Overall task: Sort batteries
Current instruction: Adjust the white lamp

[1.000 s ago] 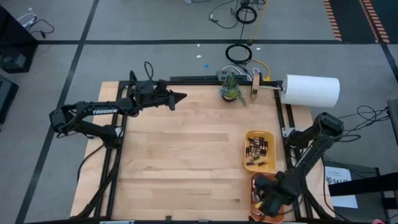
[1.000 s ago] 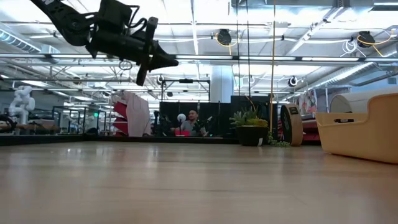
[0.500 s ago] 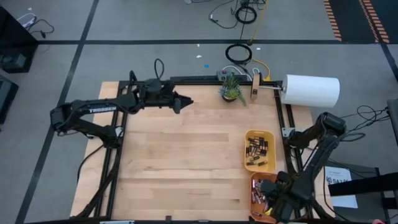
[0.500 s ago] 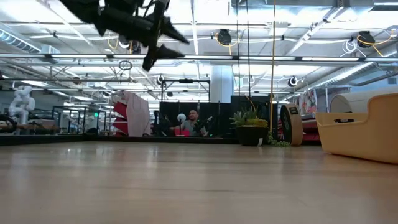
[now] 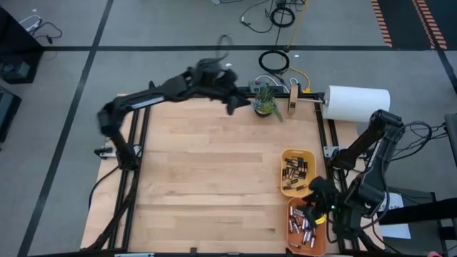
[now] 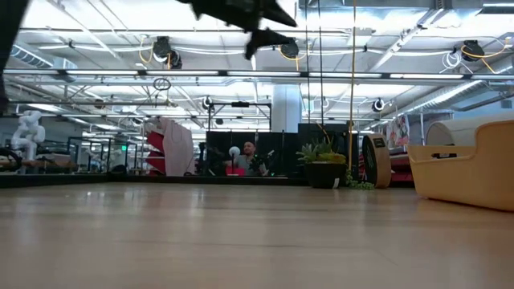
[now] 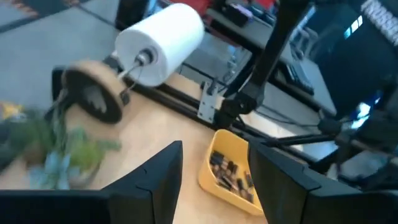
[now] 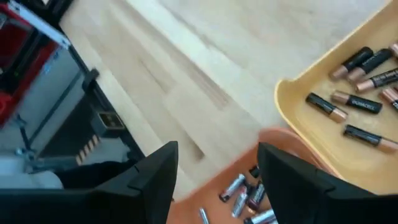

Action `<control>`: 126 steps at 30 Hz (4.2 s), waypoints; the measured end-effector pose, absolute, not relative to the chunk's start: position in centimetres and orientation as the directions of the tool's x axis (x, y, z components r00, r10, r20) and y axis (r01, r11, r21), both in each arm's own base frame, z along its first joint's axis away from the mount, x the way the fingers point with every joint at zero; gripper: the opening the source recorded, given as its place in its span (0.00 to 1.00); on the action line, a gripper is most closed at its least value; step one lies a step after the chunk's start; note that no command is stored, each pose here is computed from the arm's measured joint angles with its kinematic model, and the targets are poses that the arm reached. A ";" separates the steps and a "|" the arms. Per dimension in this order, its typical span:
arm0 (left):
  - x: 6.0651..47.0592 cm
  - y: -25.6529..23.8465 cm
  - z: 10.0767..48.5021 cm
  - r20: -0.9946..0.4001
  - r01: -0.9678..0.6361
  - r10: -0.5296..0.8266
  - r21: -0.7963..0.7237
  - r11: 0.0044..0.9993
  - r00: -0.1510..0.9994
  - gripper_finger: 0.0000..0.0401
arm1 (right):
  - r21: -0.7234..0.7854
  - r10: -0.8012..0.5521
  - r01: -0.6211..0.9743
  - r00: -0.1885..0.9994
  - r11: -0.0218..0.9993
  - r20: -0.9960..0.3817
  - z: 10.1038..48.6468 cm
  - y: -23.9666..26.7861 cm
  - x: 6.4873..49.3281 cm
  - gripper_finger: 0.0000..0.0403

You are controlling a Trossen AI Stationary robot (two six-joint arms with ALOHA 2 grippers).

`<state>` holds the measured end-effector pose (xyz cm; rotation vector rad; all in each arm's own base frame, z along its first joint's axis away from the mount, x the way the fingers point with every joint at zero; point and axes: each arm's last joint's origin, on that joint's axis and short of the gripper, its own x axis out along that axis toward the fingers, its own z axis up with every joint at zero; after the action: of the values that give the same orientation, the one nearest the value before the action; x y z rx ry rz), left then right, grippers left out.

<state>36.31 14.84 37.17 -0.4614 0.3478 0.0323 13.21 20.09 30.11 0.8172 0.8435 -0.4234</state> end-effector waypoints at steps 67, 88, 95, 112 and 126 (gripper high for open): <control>29.6 31.9 40.3 -0.458 -0.135 -0.016 -0.295 0.946 0.889 0.39 | -0.341 -0.359 0.448 -0.047 0.827 -0.932 36.0 -19.5 19.8 0.40; 25.0 29.3 43.6 -0.512 -0.131 0.001 -0.217 0.967 0.859 0.39 | -0.160 -0.092 0.222 -0.289 0.962 -0.953 28.0 -27.5 19.1 0.48; 25.0 29.2 43.1 -0.532 -0.122 -0.015 -0.222 0.967 0.847 0.39 | -0.096 0.007 0.302 -0.322 0.948 -0.947 25.2 -29.5 18.5 0.48; 24.8 29.0 43.0 -0.545 -0.101 -0.031 -0.211 0.972 0.838 0.39 | 0.014 0.116 0.318 -0.303 0.948 -0.946 21.3 -31.6 18.4 0.48; 24.9 29.0 43.0 -0.543 -0.098 -0.034 -0.212 0.972 0.839 0.39 | 0.075 0.139 0.305 -0.195 0.949 -0.971 20.0 -32.6 19.0 0.35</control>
<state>24.85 29.05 42.96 -0.2361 0.5755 0.0341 18.96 -32.55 19.99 0.3318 1.7727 -0.1547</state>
